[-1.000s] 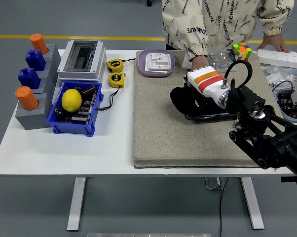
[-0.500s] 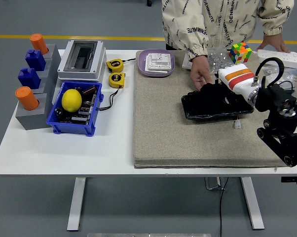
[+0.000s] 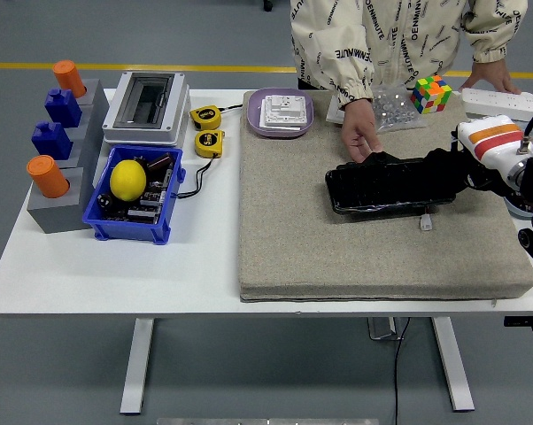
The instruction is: Pick the rag up,wipe the panel,place it on the desk
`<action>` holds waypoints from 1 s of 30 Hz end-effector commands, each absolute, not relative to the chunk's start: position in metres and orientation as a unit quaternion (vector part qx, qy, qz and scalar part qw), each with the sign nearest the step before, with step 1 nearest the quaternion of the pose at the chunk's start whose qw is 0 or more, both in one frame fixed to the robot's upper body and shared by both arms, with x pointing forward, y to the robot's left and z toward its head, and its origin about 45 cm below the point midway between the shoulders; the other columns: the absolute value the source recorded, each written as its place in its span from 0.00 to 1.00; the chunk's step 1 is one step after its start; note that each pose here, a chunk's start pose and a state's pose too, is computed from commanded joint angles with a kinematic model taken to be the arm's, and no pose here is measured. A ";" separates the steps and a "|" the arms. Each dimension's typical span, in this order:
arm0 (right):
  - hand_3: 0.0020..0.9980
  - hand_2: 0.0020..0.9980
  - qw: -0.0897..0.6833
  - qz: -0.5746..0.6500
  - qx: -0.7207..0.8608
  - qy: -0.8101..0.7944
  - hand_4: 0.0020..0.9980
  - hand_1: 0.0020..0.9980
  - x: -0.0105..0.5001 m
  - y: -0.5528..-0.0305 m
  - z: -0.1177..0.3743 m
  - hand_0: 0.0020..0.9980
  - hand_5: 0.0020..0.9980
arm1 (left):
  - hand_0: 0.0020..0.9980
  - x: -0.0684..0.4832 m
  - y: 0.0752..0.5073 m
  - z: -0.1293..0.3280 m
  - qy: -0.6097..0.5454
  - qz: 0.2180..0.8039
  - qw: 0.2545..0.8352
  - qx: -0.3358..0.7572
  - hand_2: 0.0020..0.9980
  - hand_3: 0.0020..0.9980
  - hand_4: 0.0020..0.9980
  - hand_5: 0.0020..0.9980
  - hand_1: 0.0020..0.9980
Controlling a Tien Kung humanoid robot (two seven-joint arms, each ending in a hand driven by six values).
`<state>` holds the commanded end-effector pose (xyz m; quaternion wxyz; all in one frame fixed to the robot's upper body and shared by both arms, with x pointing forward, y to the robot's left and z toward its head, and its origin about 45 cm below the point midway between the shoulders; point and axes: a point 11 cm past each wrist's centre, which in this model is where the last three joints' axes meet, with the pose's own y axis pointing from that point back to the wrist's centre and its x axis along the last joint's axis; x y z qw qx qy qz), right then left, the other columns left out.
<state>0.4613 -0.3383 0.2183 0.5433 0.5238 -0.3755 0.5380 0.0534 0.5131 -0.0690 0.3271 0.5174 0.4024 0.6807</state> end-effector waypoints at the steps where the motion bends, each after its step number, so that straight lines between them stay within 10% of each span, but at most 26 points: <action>1: 0.38 0.37 0.546 0.537 0.522 -0.376 0.96 0.31 0.461 -0.342 0.218 0.28 0.02 | 0.63 0.053 0.513 -0.069 0.402 0.681 0.327 0.518 0.69 0.57 0.61 0.51 0.66; 30: 0.38 0.37 0.533 0.548 0.535 -0.359 0.96 0.31 0.461 -0.319 0.214 0.28 0.03 | 0.63 0.056 0.514 -0.068 0.399 0.681 0.329 0.518 0.69 0.58 0.61 0.51 0.66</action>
